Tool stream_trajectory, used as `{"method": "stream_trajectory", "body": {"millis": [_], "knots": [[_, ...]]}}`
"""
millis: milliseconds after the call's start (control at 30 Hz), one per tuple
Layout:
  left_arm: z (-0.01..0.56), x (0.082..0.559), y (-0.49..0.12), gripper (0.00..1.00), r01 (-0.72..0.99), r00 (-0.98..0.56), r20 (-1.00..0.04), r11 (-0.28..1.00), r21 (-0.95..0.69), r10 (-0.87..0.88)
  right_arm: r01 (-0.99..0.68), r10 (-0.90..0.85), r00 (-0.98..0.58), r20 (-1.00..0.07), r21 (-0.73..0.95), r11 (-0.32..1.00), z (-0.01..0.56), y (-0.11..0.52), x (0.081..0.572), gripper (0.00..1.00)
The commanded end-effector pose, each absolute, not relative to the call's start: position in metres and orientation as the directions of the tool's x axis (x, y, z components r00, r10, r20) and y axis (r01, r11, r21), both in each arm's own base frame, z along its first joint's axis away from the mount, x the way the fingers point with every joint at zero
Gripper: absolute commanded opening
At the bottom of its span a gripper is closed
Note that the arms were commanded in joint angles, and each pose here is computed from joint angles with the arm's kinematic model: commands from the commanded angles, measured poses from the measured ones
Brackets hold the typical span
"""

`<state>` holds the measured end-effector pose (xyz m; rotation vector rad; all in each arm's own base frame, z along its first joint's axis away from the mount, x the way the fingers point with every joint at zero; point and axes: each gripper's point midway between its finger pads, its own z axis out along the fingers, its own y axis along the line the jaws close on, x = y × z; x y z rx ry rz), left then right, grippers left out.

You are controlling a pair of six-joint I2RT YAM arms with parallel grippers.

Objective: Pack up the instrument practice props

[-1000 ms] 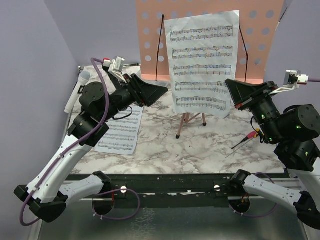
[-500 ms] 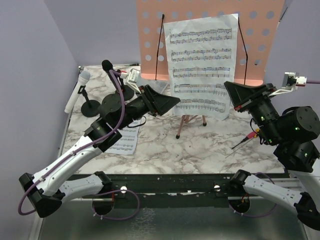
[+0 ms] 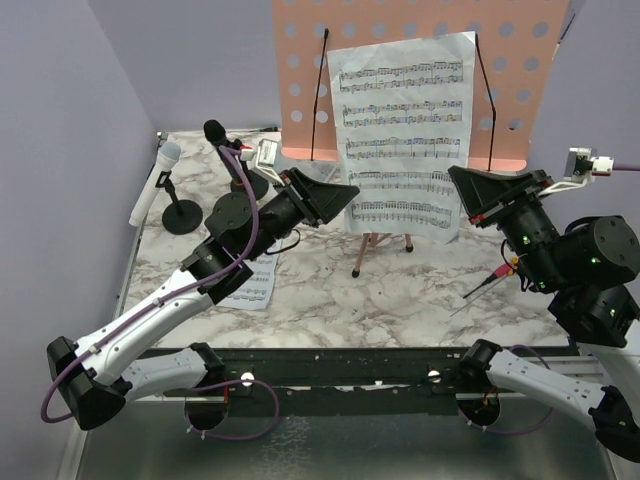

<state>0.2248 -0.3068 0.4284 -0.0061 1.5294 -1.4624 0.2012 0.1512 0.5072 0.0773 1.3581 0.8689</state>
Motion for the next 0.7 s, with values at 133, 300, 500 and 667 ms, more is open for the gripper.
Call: {"method": "stream_trajectory", "body": {"millis": [133, 300, 500, 667], "knots": [[0.438, 0.23, -0.312, 0.35, 0.602, -0.499, -0.595, 0.241, -0.761, -0.631, -0.511, 0.572, -0.063, -0.818, 0.519, 0.686, 0.501, 0.156, 0.199, 0.0], [0.444, 0.224, -0.305, 0.17, 0.622, -0.48, -0.611, 0.246, -0.743, -0.63, -0.506, 0.562, -0.06, -0.825, 0.51, 0.695, 0.497, 0.155, 0.199, 0.0], [0.447, 0.221, -0.289, 0.0, 0.645, -0.407, -0.706, 0.366, -0.671, -0.579, -0.499, 0.546, -0.032, -0.837, 0.486, 0.717, 0.489, 0.151, 0.2, 0.04], [0.442, 0.214, -0.28, 0.0, 0.681, -0.352, -0.813, 0.469, -0.563, -0.464, -0.517, 0.503, 0.018, -0.864, 0.422, 0.744, 0.493, 0.146, 0.197, 0.22]]}}
